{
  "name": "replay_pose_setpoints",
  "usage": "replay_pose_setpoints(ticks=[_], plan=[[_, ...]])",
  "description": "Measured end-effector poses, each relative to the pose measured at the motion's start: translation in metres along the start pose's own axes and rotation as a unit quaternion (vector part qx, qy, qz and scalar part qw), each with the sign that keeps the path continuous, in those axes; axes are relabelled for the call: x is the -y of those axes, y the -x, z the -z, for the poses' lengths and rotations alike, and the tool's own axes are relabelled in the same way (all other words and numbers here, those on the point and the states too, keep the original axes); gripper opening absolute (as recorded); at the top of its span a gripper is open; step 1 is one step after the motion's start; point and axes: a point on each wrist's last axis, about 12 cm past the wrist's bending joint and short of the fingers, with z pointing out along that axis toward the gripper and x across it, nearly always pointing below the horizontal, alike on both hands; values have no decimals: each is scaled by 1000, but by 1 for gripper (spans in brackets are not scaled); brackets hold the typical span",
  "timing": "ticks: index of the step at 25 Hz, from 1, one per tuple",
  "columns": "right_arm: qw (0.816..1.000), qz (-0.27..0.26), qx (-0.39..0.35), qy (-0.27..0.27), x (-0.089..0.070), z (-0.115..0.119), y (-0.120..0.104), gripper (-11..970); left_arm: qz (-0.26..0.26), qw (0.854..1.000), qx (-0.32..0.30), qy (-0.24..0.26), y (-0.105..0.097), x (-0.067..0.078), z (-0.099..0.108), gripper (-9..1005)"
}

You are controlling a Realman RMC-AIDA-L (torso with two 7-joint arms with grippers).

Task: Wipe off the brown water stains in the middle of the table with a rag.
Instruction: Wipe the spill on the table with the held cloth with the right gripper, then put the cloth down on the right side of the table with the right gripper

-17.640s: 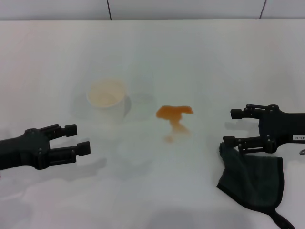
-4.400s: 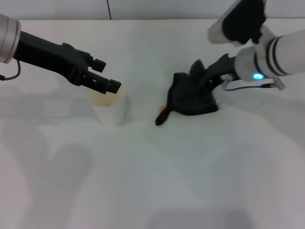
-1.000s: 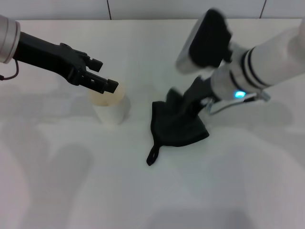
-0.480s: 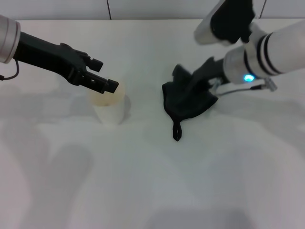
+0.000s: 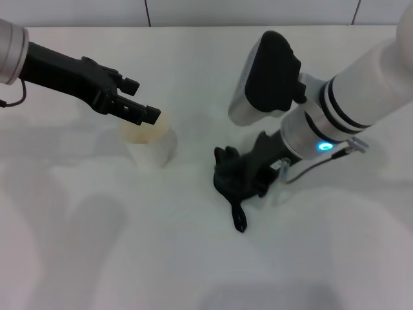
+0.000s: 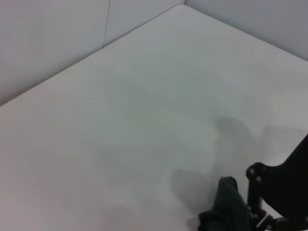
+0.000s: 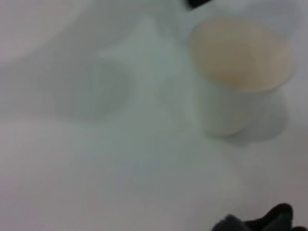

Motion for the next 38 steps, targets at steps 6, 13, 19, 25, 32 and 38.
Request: replay_pose_setpoints(ticks=[6, 13, 19, 25, 32, 38], plan=[[1000, -12, -15, 10, 4, 7, -6, 28, 1, 1000, 0, 1, 0, 0, 0, 892], [998, -65, 6, -9, 24, 17, -17, 30, 2, 1000, -1, 1, -1, 0, 0, 892], [993, -103, 35, -46, 41, 24, -26, 31, 3, 1000, -1, 1, -2, 0, 0, 892], [987, -126, 43, -90, 58, 27, -37, 32, 2, 1000, -1, -2, -2, 0, -1, 892], [976, -190, 12, -102, 73, 47, -76, 34, 2, 1000, -1, -4, -3, 0, -2, 892], [970, -223, -18, -100, 72, 65, -104, 35, 2, 1000, -1, 0, -3, -1, -1, 892]])
